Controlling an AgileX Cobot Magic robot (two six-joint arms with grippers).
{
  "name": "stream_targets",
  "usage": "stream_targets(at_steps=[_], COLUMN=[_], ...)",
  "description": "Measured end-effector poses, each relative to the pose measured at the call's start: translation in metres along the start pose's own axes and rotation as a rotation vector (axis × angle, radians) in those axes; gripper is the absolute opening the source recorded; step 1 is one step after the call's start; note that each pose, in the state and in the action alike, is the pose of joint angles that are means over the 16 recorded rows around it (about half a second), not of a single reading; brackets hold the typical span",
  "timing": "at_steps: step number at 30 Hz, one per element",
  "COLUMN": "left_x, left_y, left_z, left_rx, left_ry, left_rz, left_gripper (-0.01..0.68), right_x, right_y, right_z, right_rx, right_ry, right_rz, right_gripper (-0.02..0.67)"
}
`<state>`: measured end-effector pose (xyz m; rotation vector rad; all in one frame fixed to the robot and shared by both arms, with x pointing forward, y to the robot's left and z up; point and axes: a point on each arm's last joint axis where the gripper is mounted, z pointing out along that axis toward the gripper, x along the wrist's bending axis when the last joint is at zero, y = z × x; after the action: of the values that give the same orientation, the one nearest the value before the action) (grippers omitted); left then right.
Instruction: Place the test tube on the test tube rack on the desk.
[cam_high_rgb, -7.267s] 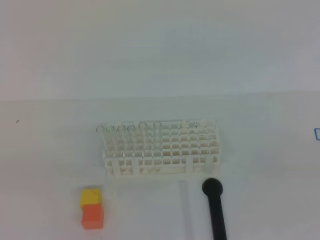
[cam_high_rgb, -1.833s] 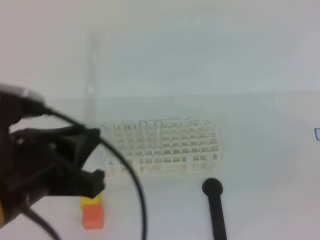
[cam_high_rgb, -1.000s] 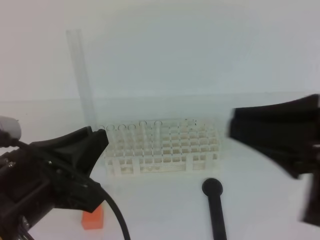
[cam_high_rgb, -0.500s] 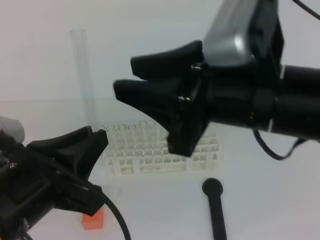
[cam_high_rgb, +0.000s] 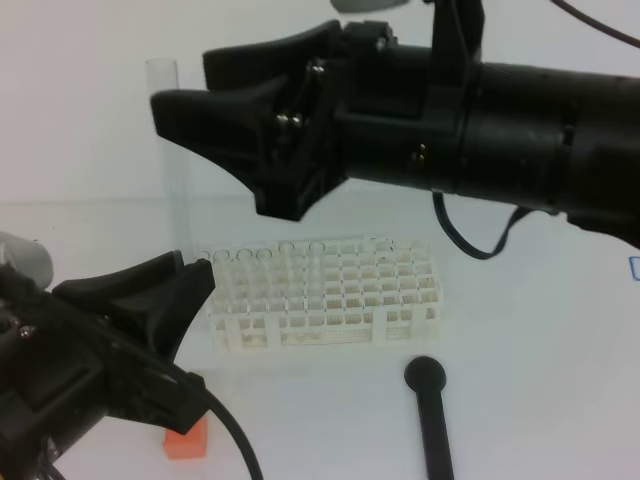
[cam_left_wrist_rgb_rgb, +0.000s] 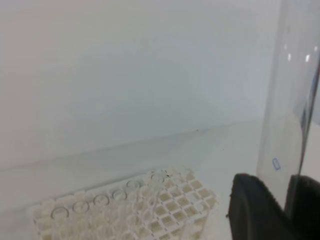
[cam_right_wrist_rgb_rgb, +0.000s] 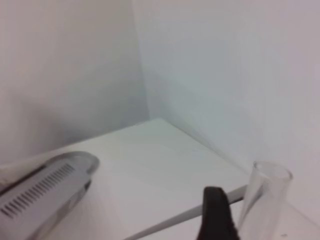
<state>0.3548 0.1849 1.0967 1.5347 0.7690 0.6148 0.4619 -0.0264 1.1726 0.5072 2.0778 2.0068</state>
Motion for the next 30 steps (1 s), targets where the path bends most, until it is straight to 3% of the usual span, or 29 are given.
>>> stream_targets(at_steps=[12,30], left_x=[0.0,0.002], left_y=[0.0,0.0], left_z=[0.0,0.0], left_rx=[-0.001,-0.005], left_ry=[0.005,0.019], left_rz=[0.017,0.019], left_gripper=[0.103,0.082], right_x=[-0.002,-0.001], right_y=[0.006,0.002], right_z=[0.015,0.021], right_rx=[-0.017,-0.008], right_ry=[0.049,0.082], right_rz=[0.071,0.103], right_gripper=[0.401,0.193])
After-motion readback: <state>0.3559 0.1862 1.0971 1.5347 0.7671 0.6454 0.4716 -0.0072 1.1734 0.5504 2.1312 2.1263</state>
